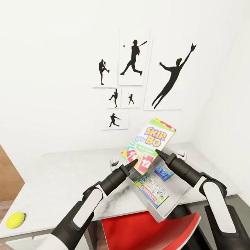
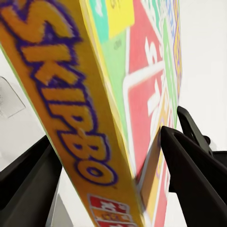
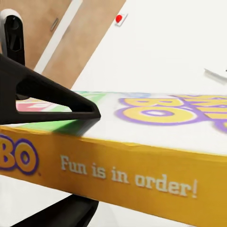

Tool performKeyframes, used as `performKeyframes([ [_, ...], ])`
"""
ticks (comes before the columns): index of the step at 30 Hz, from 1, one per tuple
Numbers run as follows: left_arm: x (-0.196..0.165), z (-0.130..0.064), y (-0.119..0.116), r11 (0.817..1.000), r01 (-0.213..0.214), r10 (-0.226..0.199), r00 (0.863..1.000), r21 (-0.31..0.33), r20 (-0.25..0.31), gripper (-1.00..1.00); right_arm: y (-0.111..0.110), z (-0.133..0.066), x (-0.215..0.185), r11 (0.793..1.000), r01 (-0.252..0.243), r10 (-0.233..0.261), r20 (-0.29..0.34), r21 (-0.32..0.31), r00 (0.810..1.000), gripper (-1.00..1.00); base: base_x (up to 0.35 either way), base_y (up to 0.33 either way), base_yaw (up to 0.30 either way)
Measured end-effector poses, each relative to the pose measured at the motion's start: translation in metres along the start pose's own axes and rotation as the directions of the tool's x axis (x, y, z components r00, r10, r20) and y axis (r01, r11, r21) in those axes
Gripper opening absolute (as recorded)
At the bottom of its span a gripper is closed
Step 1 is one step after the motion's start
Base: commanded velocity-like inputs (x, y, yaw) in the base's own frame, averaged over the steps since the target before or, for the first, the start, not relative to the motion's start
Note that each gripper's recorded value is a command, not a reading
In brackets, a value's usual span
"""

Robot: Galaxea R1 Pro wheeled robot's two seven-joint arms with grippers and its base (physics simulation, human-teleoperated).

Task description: Put all the toys in the child's room - the three board games (two on the bed and one on the table), the two jigsaw puzzles on the table, and the tennis ball on the table - inside the toy box on the table in the child's room.

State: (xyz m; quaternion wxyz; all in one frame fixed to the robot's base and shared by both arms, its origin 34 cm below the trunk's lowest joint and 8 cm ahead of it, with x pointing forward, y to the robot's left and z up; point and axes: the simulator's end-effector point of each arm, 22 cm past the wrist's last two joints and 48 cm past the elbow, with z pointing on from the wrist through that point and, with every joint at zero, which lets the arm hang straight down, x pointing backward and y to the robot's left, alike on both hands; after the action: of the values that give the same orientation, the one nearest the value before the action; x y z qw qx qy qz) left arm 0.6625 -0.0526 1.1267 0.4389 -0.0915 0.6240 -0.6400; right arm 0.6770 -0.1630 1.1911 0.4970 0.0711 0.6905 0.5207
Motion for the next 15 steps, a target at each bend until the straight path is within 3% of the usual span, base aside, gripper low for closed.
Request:
performKeyframes([
  [15, 0.0012, 0.0009, 0.0029, 1.0, 0.004, -0.004, 1.0, -0.006, -0.006, -1.0, -0.0036, -0.0008, 0.0001, 1.0, 0.011, -0.011, -0.002, 0.014, 1.0, -1.0, 0.0, 0.0, 0.0],
])
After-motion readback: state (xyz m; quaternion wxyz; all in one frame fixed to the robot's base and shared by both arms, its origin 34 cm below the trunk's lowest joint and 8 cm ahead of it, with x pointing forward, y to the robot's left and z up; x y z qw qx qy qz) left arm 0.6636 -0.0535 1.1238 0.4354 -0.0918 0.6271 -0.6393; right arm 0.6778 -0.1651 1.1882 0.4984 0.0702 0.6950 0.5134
